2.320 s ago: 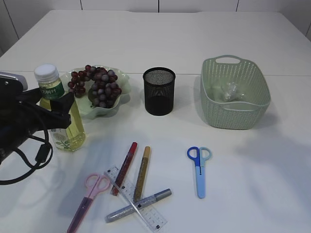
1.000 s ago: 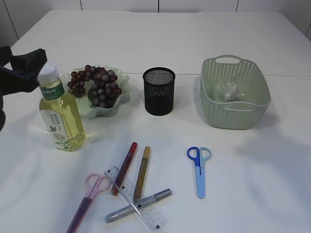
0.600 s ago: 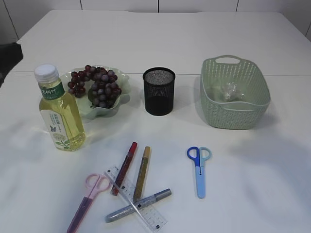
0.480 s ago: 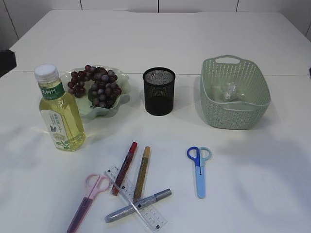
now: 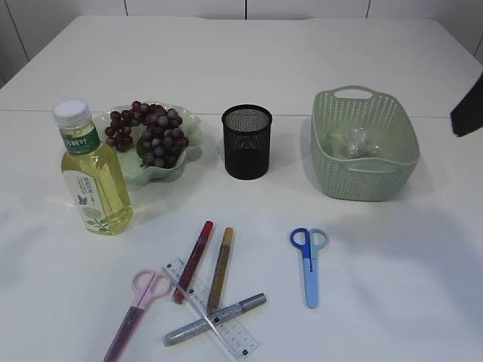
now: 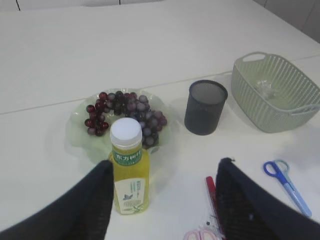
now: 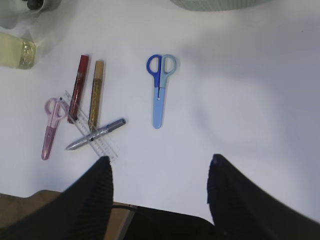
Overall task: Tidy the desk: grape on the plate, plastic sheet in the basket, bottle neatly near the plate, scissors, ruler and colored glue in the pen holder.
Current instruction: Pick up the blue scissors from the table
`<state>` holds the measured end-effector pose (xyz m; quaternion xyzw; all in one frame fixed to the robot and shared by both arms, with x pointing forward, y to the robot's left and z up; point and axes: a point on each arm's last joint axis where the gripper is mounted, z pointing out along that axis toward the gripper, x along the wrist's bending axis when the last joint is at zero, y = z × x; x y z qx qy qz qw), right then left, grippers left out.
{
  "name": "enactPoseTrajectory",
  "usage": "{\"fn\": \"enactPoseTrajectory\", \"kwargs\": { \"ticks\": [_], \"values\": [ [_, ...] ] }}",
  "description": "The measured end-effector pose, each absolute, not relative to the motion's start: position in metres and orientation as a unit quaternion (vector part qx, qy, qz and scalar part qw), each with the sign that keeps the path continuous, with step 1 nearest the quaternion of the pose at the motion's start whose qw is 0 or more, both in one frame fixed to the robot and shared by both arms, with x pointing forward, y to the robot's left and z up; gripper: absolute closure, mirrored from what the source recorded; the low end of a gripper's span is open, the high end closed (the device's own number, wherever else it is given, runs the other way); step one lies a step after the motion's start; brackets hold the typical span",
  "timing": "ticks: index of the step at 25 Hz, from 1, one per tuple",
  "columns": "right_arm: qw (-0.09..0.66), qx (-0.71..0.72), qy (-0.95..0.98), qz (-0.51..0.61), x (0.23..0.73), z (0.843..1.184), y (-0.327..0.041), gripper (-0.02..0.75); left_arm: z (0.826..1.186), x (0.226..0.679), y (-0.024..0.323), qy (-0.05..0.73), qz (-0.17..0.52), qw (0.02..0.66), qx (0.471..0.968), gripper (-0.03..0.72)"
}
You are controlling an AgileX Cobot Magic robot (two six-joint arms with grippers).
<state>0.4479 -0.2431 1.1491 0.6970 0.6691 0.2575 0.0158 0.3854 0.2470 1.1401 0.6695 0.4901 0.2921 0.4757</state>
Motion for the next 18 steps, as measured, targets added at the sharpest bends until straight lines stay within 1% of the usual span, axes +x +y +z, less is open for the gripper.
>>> {"fn": "enactPoseTrajectory", "kwargs": {
  "ticks": [5, 11, 14, 18],
  "values": [
    [-0.027, 0.679, 0.698, 0.223, 0.458, 1.130, -0.210, 0.267, 1.151, 0.377, 0.248, 0.498, 0.266, 0.447, 0.694, 0.223],
    [-0.067, 0.666, 0.727, 0.152, 0.473, 1.094, -0.170, 0.267, 1.147, 0.366, 0.249, 0.527, 0.209, 0.398, 0.721, 0.228],
    [-0.079, 0.671, 0.726, 0.125, 0.486, 1.073, -0.161, 0.267, 1.140, 0.360, 0.250, 0.541, 0.180, 0.364, 0.737, 0.242],
    [-0.076, 0.680, 0.720, 0.113, 0.505, 1.048, -0.154, 0.267, 1.133, 0.353, 0.252, 0.551, 0.147, 0.322, 0.756, 0.254]
  ]
}}
